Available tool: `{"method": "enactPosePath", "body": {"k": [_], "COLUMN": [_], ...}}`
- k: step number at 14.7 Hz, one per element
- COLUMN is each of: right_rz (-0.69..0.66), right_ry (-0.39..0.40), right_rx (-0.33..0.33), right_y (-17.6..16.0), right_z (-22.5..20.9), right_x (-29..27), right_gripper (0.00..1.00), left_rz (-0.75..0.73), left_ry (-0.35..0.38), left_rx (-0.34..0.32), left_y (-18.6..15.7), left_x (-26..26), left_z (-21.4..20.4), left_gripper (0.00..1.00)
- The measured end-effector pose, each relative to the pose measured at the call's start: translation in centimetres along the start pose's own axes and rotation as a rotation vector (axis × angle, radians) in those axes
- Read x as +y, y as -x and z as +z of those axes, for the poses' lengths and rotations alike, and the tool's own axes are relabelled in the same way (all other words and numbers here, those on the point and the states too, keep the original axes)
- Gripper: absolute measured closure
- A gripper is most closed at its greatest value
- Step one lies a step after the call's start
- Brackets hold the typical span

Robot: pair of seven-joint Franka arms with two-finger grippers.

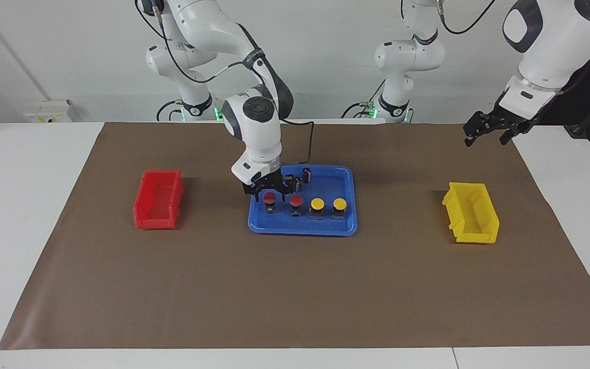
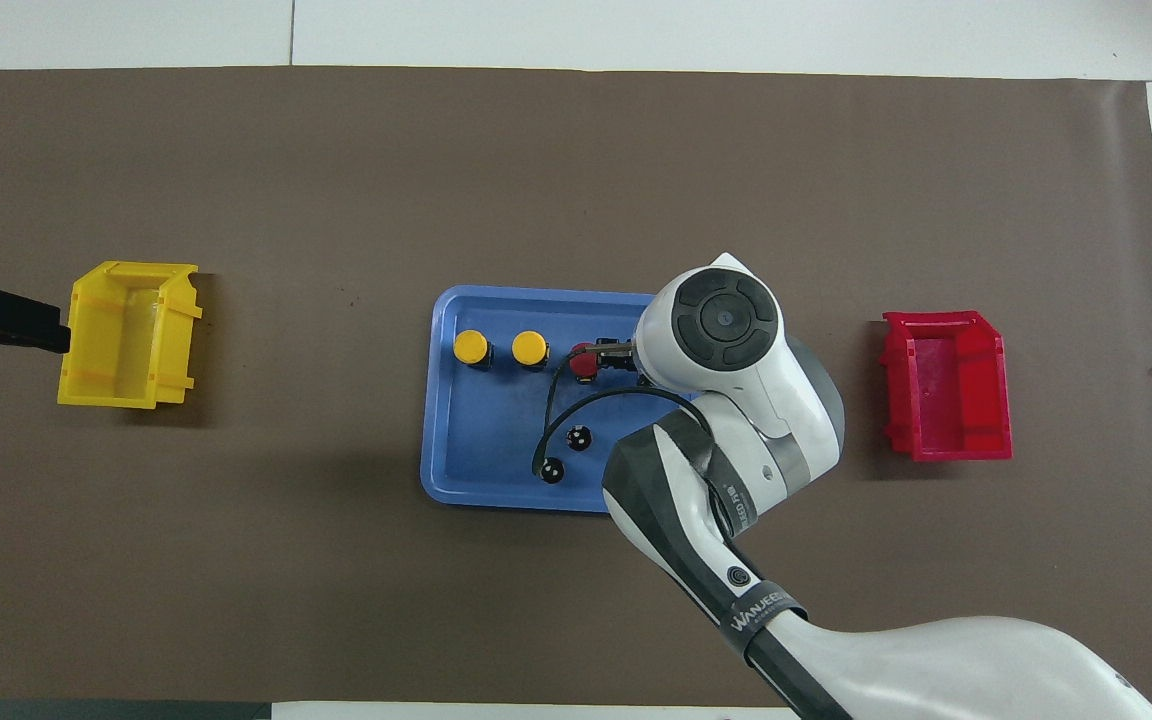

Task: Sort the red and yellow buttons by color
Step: 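Grasp the red button with the right gripper and lift it, then drop the red button into the red bin while the left gripper reaches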

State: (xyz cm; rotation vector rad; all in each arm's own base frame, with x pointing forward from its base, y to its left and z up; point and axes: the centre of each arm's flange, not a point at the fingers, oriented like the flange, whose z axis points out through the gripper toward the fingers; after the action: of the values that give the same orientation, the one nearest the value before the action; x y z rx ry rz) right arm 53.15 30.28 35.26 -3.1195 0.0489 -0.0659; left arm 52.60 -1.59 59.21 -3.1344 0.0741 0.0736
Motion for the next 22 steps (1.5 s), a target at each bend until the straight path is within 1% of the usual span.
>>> {"method": "enactPosePath", "body": {"k": [1,2,3,4,6,7,9,12,14,16,18,20,22], "right_rz": [0.000,0.000,-0.001,-0.001,-0.004,-0.010,-0.014,-0.006,0.006,-0.004,-0.028,-0.070,-0.103], "right_ry": [0.003,0.006,0.008,0.009,0.010,0.011,0.009,0.000,0.003,0.013,0.033,0.036,0.035], "right_rx": [-0.005,-0.009,-0.012,-0.014,-0.016,-0.018,-0.015,0.003,0.012,0.012,-0.022,-0.035,-0.053], "right_y": [0.2,0.3,0.4,0.5,0.7,0.9,0.9,0.2,-1.4,-3.4,-3.8,-2.7,-0.2], "right_z": [0.3,0.5,0.7,0.8,1.1,1.3,1.6,0.8,-1.5,-6.3,-11.6,-15.5,-16.1], "right_x": [0.1,0.2,0.2,0.3,0.1,-0.1,-0.4,-0.3,1.0,5.2,12.3,21.0,29.2], "right_gripper": [0.26,0.26,0.30,0.30,0.43,0.44,0.61,0.62,0.62,0.62,0.62,0.62,0.62], "left_rz": [0.000,0.000,0.000,-0.001,-0.002,-0.003,-0.005,-0.005,-0.005,-0.002,-0.001,-0.030,-0.077], "left_ry": [0.000,0.000,0.000,0.000,0.000,0.000,0.000,0.000,0.000,0.000,0.000,0.004,0.016], "left_rx": [0.000,0.000,0.000,0.000,0.000,0.000,0.000,0.000,-0.001,0.018,0.045,0.070,0.101], "left_y": [0.0,0.0,0.0,0.0,0.0,0.0,0.0,0.0,0.0,-0.1,-0.3,-0.5,-0.3], "left_x": [0.0,0.0,0.0,0.0,-0.1,-0.1,-0.3,-0.3,-0.3,-0.1,1.5,6.2,12.4], "left_z": [0.0,0.0,0.0,0.0,0.0,0.0,0.0,0.0,0.1,0.5,1.8,3.3,5.2], "left_gripper": [0.00,0.00,0.00,0.00,0.00,0.00,0.00,0.00,0.00,0.00,0.00,0.00,0.00]}}
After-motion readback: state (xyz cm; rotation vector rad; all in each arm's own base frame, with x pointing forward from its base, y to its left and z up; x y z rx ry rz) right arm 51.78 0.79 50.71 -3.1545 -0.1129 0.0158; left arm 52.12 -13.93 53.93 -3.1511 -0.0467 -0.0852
